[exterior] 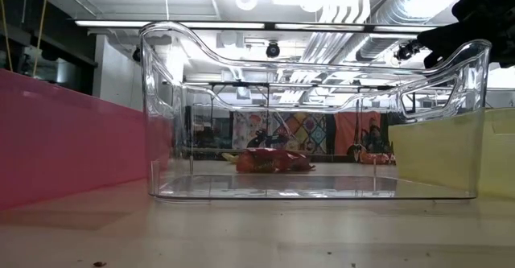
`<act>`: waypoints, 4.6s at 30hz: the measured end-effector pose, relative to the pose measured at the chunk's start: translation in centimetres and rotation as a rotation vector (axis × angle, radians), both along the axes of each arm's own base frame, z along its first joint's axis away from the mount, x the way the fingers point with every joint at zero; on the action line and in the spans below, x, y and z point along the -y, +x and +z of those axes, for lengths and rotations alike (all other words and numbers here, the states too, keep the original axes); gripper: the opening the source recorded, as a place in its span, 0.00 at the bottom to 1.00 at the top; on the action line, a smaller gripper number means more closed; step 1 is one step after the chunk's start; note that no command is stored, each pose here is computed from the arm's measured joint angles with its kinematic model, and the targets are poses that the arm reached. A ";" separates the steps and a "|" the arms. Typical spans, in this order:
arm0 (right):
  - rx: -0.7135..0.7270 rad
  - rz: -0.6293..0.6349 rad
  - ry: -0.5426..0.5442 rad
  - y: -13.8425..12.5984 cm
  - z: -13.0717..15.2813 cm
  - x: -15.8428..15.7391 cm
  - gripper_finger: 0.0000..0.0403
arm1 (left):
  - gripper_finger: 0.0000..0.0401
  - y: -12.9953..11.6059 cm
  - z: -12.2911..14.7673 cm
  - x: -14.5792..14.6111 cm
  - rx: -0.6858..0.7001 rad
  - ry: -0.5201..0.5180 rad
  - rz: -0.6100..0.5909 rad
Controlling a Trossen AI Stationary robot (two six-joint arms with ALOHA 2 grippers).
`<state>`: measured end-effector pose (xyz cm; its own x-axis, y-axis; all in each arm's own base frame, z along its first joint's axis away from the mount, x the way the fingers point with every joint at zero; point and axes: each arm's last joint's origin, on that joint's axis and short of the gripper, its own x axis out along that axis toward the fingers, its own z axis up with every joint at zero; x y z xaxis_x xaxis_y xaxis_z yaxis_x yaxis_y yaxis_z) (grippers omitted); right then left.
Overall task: Sort candy
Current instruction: Put the red candy into the red bin
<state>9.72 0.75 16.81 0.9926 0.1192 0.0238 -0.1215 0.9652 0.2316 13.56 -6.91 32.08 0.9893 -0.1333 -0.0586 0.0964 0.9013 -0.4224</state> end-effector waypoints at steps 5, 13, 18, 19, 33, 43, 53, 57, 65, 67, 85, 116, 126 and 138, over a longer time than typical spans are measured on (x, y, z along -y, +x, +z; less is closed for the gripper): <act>0.000 0.000 0.000 0.0 0.0 0.0 0.00 | 0.00 -0.6 1.5 0.3 -0.326 0.208 -0.048; 0.000 0.000 0.000 0.0 0.0 0.0 0.00 | 0.00 0.9 -1.3 2.2 -0.627 0.385 -0.234; 0.000 0.000 0.000 0.0 0.0 0.0 0.00 | 0.00 2.4 -3.3 3.2 -0.733 0.434 -0.262; 0.000 0.000 0.000 0.0 0.0 0.0 0.00 | 0.00 2.7 -3.6 3.4 -0.746 0.448 -0.265; 0.000 0.000 0.000 0.0 0.0 0.0 0.00 | 0.34 5.2 -4.4 3.5 -0.860 0.342 -0.266; 0.001 0.000 0.000 0.0 0.0 0.0 0.00 | 0.46 6.3 1.9 -0.9 -0.506 0.334 0.039; 0.003 -0.111 0.003 0.0 0.0 0.3 0.00 | 0.45 6.0 2.2 -4.5 -0.164 0.177 0.218; 0.047 -0.124 0.072 0.0 0.5 0.4 0.00 | 0.45 5.1 0.0 -4.7 -0.114 0.075 0.239; 0.540 -0.264 0.534 -1.5 4.8 1.2 0.00 | 0.45 4.3 -0.6 -4.9 -0.052 0.032 0.289; 0.625 -0.305 0.573 -1.9 5.4 1.4 0.00 | 0.45 4.3 -0.3 -5.0 -0.028 0.056 0.310; 0.223 -0.337 0.077 6.8 16.0 0.6 0.00 | 0.45 4.5 -0.3 -6.6 -0.023 0.080 0.272; -1.269 -1.276 0.504 8.9 9.1 23.5 0.52 | 0.45 1.8 1.3 -6.7 0.073 0.071 0.242; -1.399 -1.287 0.745 7.1 2.6 28.7 0.52 | 0.45 1.7 1.2 -6.7 0.066 0.070 0.255; -1.452 -1.273 0.734 6.4 -0.4 30.8 0.51 | 0.45 1.8 0.9 -6.9 0.030 0.054 0.341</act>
<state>16.10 -30.01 16.41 -0.1716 -0.1650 -0.9713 0.9824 0.0453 -0.1812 15.38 0.03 32.96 0.9777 0.2082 -0.0268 -0.2030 0.9047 -0.3746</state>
